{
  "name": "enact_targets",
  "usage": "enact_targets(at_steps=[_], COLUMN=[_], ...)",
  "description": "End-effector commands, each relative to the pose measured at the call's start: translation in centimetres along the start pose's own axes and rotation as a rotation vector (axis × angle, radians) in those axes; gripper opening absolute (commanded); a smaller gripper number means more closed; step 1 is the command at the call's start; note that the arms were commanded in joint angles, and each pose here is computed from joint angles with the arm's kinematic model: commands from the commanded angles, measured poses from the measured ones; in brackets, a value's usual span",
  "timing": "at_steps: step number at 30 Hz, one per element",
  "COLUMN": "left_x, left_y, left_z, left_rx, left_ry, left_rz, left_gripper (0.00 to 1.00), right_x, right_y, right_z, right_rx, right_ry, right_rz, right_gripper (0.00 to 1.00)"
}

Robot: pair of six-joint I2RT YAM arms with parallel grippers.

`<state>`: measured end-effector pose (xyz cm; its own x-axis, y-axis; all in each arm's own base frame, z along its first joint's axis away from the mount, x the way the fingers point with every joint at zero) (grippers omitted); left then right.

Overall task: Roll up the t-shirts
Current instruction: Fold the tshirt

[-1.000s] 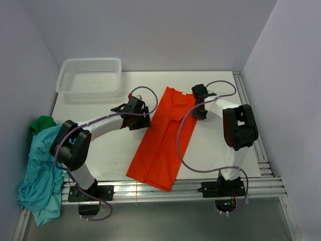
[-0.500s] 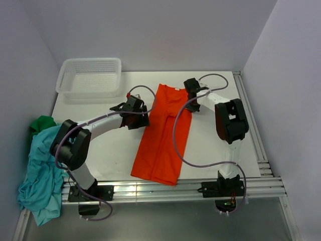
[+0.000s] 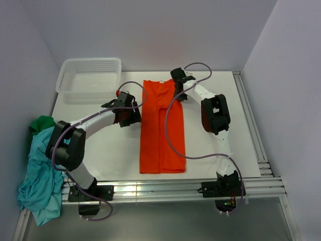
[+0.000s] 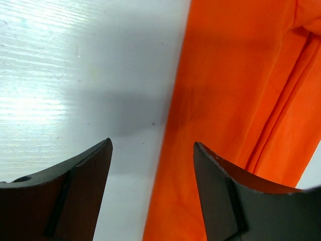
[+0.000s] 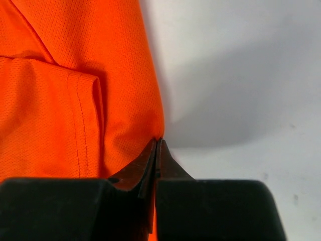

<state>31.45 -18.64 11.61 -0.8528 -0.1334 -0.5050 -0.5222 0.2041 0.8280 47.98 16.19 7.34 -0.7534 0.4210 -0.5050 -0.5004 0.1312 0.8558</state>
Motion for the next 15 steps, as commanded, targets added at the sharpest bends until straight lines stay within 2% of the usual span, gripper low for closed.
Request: enact_targets(at_steps=[1,3,8,10,11,12,14,15], left_x=[-1.2,-1.4,-2.1,-2.5,-2.5,-2.8,-2.1,-1.7], left_y=[1.5,1.5,2.8,4.4,5.0,6.3,7.1,7.6], left_z=[-0.1,0.1,0.0,-0.2,-0.4,-0.5,-0.2,-0.1], left_rx=[0.009,0.009,0.027,0.062,0.079,0.104,0.115,0.121], left_ry=[0.016,0.015,0.003,0.004,0.003,0.005,0.007,0.009], left_rz=[-0.056,-0.061,-0.089,-0.127,-0.142,-0.173,-0.174,-0.175], left_gripper=[0.72,0.72,0.77,0.80,0.80,0.80,0.80,0.80], right_x=[-0.2,-1.0,-3.1,-4.4,-4.0,-4.8,-3.5,-3.9], right_y=[0.6,1.1,3.6,6.4,6.7,9.4,10.4,13.3], right_z=[1.2,1.3,1.1,0.9,0.4,0.3,-0.7,-1.0], right_rx=[0.010,-0.006,-0.070,-0.111,-0.121,-0.172,-0.202,-0.277], right_ry=[0.037,0.028,0.000,-0.008,-0.006,-0.017,-0.014,-0.028], right_rz=[0.001,-0.016,-0.051,-0.102,-0.102,-0.136,-0.130,-0.147], right_gripper=[0.00,0.00,0.18,0.29,0.31,0.32,0.34,0.34])
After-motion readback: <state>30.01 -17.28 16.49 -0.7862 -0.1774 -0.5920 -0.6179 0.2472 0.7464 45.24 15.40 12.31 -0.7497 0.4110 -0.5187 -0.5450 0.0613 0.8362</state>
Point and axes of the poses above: each gripper's point midway between its finger pads, its own y axis back along the fingers, its own z axis along the line the jaws close on, x = y × z, the point moved 6 cm from there along y, back along the fingers, and after that the axes turned 9 degrees about -y, right-handed, at the moved point
